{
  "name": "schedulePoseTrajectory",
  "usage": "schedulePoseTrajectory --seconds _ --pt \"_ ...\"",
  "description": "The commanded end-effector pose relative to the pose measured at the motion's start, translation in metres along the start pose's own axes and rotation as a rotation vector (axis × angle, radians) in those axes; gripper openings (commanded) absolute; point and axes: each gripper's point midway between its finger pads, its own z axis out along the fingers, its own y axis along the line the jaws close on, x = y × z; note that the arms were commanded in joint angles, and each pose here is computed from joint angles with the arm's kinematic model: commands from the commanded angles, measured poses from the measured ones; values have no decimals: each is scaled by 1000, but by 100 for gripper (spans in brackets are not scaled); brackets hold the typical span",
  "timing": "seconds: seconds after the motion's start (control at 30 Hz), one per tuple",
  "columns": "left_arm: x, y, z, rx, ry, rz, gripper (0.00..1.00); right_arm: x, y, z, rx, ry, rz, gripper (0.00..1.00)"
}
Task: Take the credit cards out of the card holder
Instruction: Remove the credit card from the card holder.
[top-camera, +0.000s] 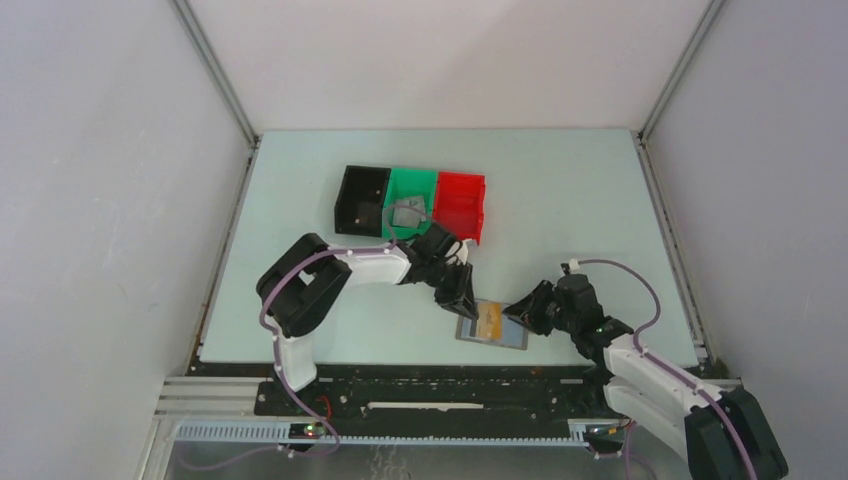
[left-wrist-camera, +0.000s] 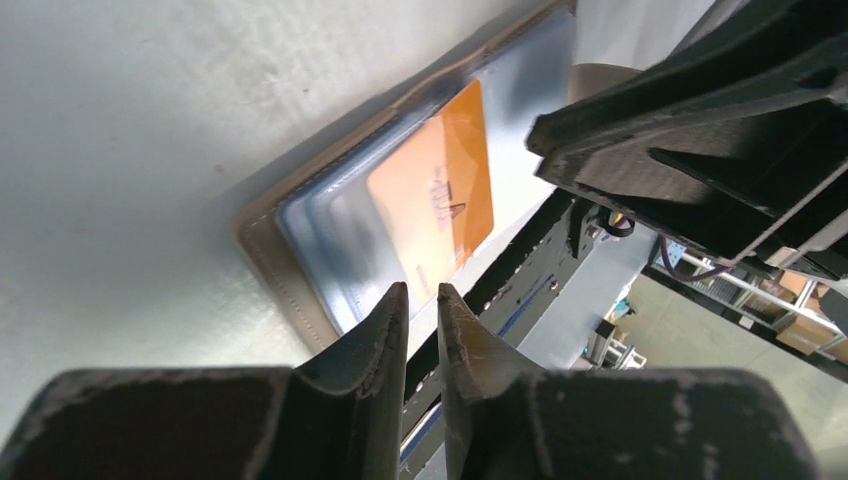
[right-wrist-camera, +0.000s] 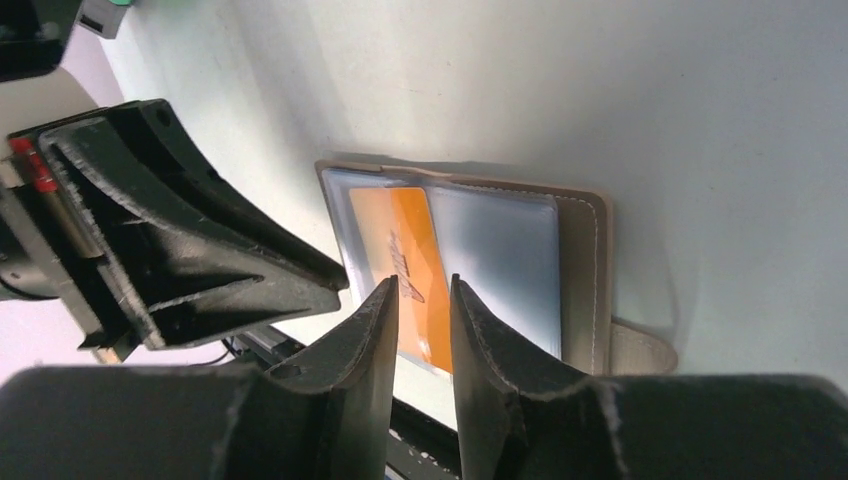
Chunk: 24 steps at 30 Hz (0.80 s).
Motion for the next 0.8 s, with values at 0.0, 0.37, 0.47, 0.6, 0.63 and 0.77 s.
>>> schedulePoseTrajectory --seconds 0.0,0.37,0.47,0.6,0.63,0.77 --pt "-13 -26 4 72 -20 45 22 0 11 6 -41 21 -39 35" --pt "1 13 30 -7 45 -29 20 17 -2 16 -12 86 -40 38" --pt "2 15 29 -15 42 -29 20 20 -3 19 -7 101 -34 38" --pt "1 14 27 -21 33 -21 20 23 -2 20 -11 106 -34 36" --pt "1 14 26 -22 30 -20 20 23 -2 20 -9 104 -34 33" --pt "1 15 25 -28 25 -19 19 23 -8 16 15 88 -23 7"
